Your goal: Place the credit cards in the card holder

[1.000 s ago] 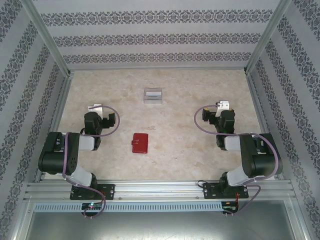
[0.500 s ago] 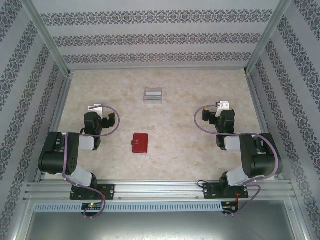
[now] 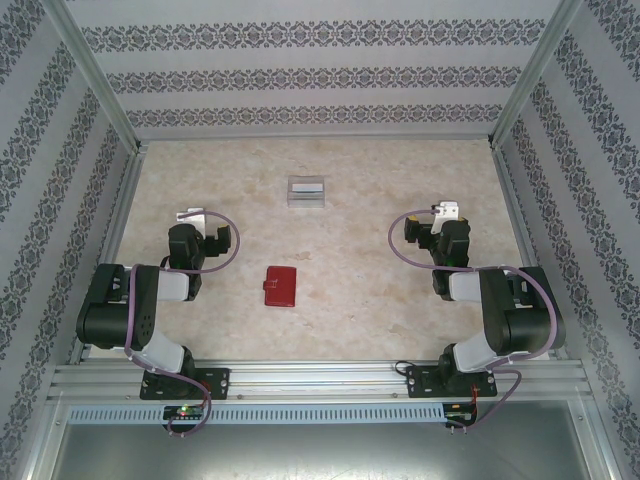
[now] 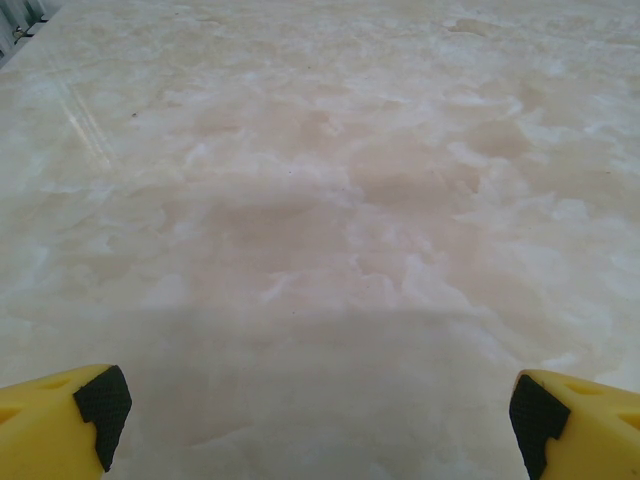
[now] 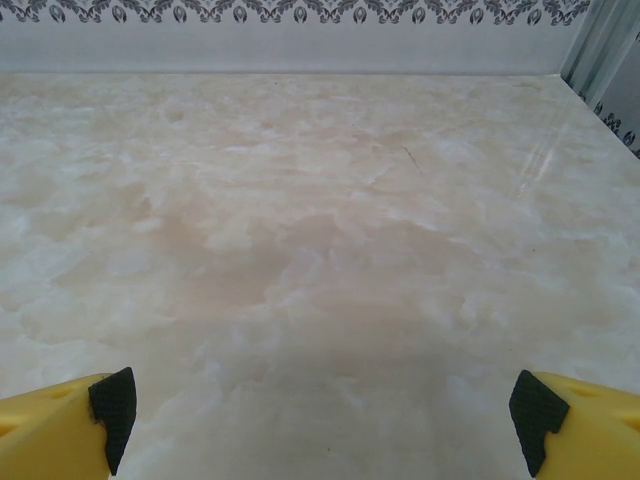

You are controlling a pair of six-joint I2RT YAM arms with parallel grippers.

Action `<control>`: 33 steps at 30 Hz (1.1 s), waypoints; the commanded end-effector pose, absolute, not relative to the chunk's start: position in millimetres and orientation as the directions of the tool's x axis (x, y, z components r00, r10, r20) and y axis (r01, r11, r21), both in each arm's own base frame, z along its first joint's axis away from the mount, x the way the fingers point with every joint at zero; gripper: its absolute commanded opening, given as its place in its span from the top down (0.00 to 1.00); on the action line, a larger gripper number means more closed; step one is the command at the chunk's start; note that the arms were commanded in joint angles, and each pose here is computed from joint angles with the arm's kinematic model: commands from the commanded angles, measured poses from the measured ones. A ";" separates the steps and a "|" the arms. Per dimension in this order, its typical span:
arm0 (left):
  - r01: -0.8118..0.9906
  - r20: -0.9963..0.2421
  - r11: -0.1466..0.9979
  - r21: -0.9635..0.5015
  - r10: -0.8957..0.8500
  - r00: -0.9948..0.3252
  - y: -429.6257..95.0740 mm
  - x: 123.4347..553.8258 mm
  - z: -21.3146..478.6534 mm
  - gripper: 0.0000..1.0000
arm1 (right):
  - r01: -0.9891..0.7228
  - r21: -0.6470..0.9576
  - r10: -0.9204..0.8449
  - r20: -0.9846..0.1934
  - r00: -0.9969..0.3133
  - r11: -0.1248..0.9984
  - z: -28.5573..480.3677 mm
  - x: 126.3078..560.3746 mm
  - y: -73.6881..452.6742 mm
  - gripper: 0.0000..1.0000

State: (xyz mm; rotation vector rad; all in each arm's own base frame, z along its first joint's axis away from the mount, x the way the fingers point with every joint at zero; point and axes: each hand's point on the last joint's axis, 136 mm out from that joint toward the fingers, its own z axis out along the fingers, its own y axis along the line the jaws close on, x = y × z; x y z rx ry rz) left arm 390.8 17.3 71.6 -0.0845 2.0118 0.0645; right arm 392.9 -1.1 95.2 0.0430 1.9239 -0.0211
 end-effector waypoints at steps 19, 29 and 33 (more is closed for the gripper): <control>-0.731 -0.527 0.604 -0.319 -0.754 -0.392 46.6 286.6 119.6 0.01 | -0.140 0.357 0.217 -0.788 -0.576 0.924 151.6 352.5 142.0 0.02; -0.265 -0.100 0.675 -0.689 -0.450 -0.888 -111.7 232.5 105.7 0.07 | -0.314 0.586 -0.017 -0.456 -0.890 0.747 81.1 255.8 319.6 0.21; -0.223 -0.044 0.653 -0.724 -0.366 -0.929 -129.9 217.7 108.5 0.15 | -0.196 0.702 0.033 -0.299 -0.954 0.685 65.2 238.2 345.2 0.34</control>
